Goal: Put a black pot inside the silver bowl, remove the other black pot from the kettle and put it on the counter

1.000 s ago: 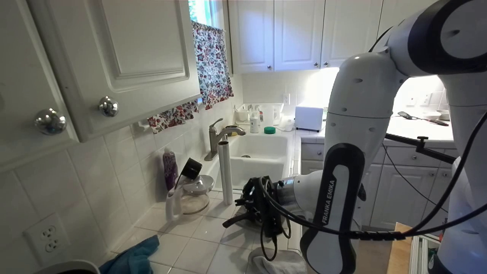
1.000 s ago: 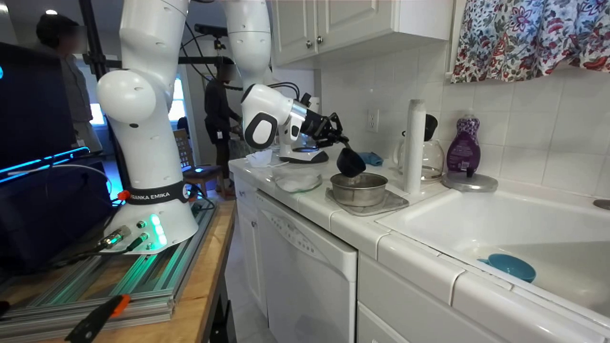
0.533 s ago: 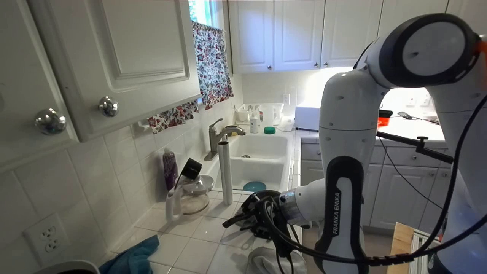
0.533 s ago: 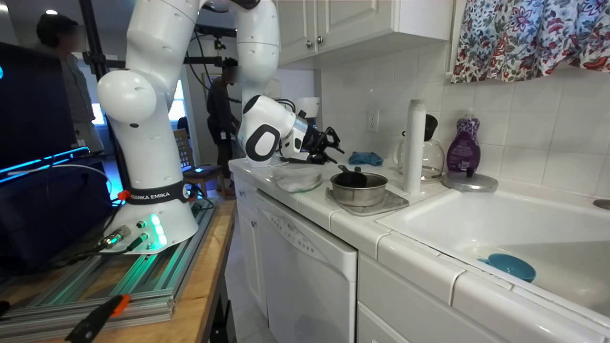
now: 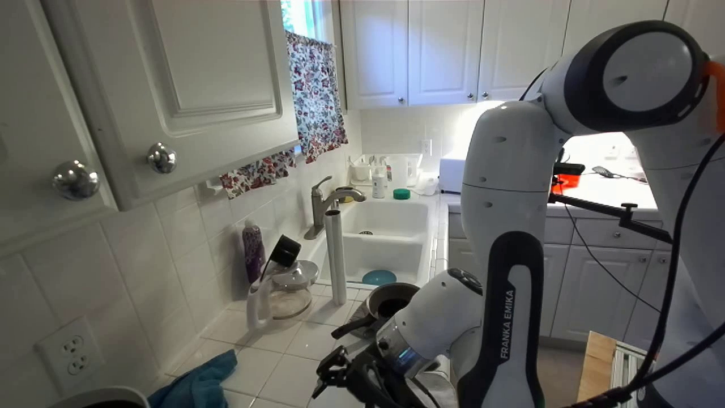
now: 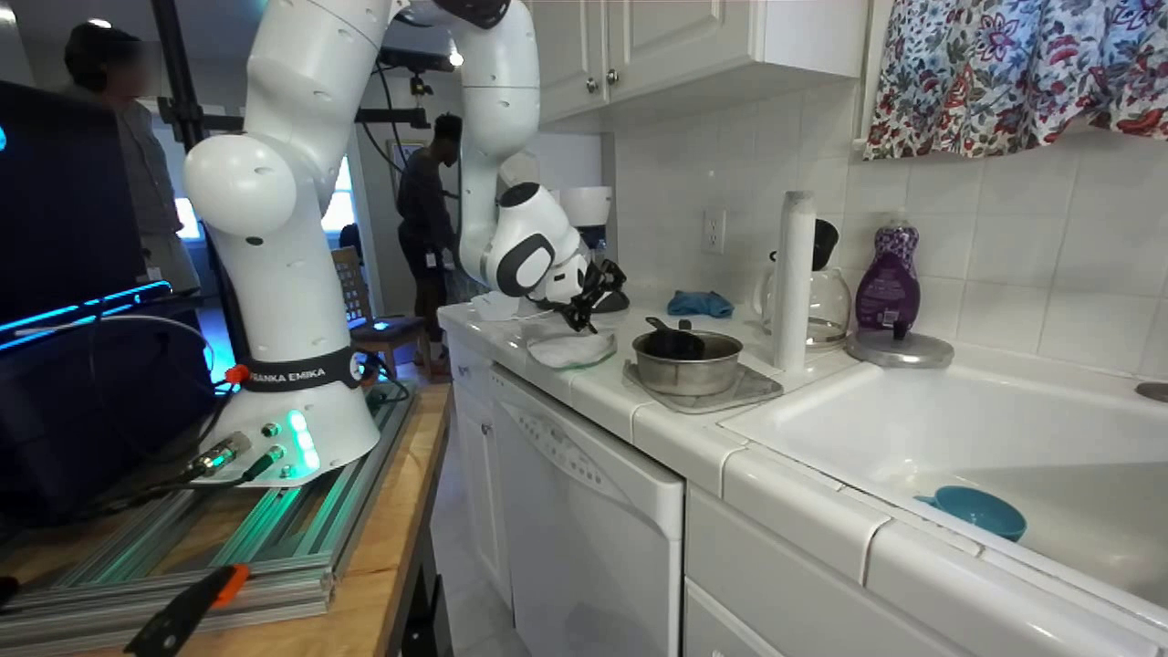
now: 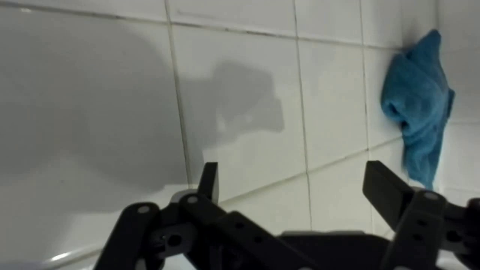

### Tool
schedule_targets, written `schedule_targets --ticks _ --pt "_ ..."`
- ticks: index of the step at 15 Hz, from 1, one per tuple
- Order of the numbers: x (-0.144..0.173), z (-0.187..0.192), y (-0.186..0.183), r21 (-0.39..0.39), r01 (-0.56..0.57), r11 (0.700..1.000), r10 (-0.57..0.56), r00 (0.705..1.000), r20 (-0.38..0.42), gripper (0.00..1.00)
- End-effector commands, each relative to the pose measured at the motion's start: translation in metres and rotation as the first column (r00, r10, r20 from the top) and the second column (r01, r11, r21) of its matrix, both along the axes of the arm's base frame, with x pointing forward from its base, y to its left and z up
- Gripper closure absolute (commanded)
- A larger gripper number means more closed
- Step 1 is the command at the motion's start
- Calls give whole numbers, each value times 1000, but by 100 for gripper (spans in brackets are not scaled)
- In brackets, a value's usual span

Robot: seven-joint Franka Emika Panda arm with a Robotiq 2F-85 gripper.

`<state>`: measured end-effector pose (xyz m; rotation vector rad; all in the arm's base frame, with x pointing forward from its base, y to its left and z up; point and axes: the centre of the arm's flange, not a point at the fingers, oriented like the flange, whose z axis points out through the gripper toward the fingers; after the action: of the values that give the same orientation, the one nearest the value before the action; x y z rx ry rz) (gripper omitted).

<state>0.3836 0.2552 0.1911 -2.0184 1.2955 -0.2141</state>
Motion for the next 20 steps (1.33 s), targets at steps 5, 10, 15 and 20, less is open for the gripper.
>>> schedule_targets --ticks 5,10,15,20 --pt "36 59 -3 -259 -259 930 193 948 -253 0" --pt "30 98 -5 -361 -452 815 287 858 -426 0" --pt "34 134 -9 -313 -690 652 442 682 -583 0" --pt "33 153 -39 -253 -868 427 522 465 -715 0"
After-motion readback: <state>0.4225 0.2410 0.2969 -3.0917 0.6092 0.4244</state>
